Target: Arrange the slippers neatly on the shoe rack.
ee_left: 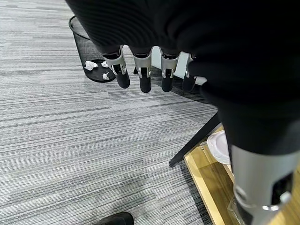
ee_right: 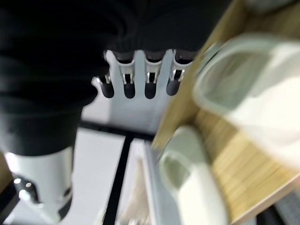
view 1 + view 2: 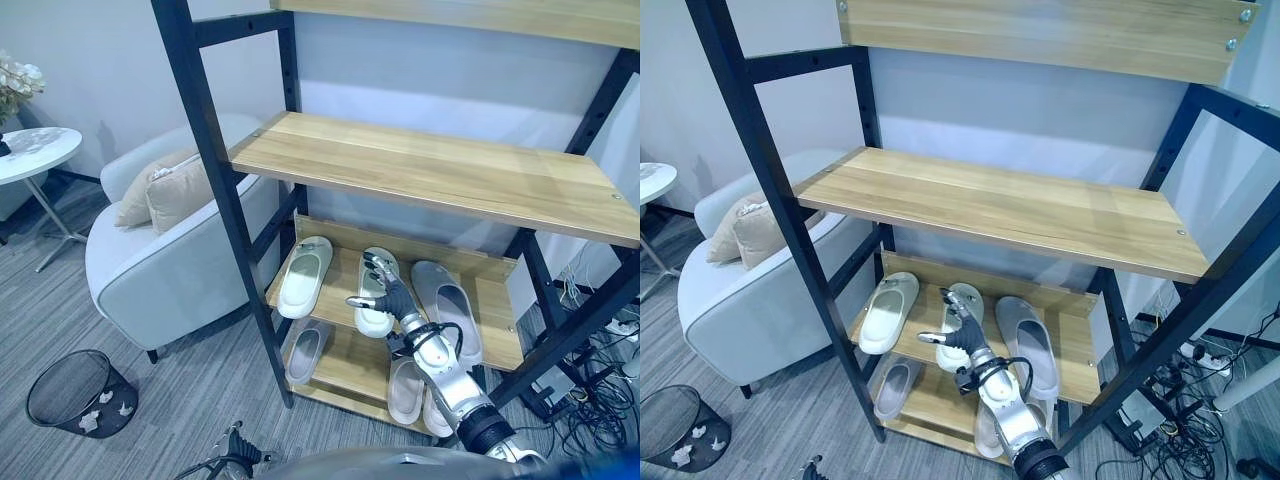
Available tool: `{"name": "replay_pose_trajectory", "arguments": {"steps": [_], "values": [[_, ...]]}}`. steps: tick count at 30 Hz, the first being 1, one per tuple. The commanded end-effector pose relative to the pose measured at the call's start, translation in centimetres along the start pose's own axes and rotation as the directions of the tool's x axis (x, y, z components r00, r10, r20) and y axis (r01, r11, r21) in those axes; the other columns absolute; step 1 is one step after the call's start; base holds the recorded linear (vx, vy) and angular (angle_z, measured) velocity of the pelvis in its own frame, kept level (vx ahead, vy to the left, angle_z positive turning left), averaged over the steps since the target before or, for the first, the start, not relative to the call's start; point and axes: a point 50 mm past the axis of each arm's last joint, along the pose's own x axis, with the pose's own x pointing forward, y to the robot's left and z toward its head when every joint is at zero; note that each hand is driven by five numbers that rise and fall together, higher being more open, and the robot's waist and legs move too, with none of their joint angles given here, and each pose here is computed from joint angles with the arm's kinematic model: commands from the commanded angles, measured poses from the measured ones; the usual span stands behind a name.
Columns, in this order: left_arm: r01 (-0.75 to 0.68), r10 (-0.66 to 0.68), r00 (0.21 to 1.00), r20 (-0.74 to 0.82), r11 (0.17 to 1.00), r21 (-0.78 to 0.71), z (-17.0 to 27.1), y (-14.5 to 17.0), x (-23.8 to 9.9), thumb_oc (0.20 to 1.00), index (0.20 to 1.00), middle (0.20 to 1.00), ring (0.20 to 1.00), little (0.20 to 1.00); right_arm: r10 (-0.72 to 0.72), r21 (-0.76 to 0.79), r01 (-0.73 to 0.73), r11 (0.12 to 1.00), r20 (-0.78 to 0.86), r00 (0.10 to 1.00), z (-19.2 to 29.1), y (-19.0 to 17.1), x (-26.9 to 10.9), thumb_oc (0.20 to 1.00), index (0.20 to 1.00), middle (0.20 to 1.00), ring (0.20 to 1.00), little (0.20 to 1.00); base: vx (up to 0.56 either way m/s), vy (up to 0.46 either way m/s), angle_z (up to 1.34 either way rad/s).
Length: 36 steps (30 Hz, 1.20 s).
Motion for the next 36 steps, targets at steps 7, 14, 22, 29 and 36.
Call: {"name": "replay_pose_trajectory", "arguments": {"steps": [7, 14, 22, 29, 36], "values": [[0.172, -0.172, 0.984, -0.037, 0.985, -0.011, -0.1, -6.8, -3.6, 1.0, 1.0, 1.0, 1.0, 1.0, -0.394, 0.201, 0.386, 0.9, -0.004, 0.919, -1.1, -4.5, -0.9, 1.0, 1.0, 1.0, 1.0, 1.0, 0.02, 0.015, -0.02], [0.184, -0.185, 0.983, 0.019, 0.982, 0.045, 1.7, -7.2, -3.5, 1.0, 1.0, 1.0, 1.0, 1.0, -0.371, 0.171, 0.37, 0.913, -0.025, 0.928, -0.6, -6.7, 1.0, 1.0, 1.0, 1.0, 1.0, 1.0, -0.02, 0.05, 0.03], [0.192, -0.193, 0.981, 0.022, 0.98, 0.055, 2.0, -7.3, -3.6, 1.0, 1.0, 1.0, 1.0, 1.0, -0.37, 0.14, 0.37, 0.918, -0.03, 0.929, 0.0, -7.9, 2.0, 1.0, 1.0, 1.0, 1.0, 1.0, 0.01, 0.022, 0.02], [0.202, -0.203, 0.977, 0.062, 0.979, 0.031, 3.6, -7.2, -3.5, 1.0, 1.0, 1.0, 1.0, 1.0, -0.374, 0.18, 0.377, 0.909, -0.05, 0.926, -0.1, -8.0, 1.7, 1.0, 1.0, 1.0, 1.0, 1.0, 0.01, 0.03, 0.01], [0.209, -0.209, 0.976, 0.066, 0.978, 0.01, 4.1, -6.3, -3.2, 1.0, 1.0, 1.0, 1.0, 1.0, -0.311, 0.207, 0.328, 0.922, -0.109, 0.944, -1.2, -7.0, 1.3, 1.0, 1.0, 1.0, 1.0, 1.0, 0.01, 0.008, 0.01]]}}
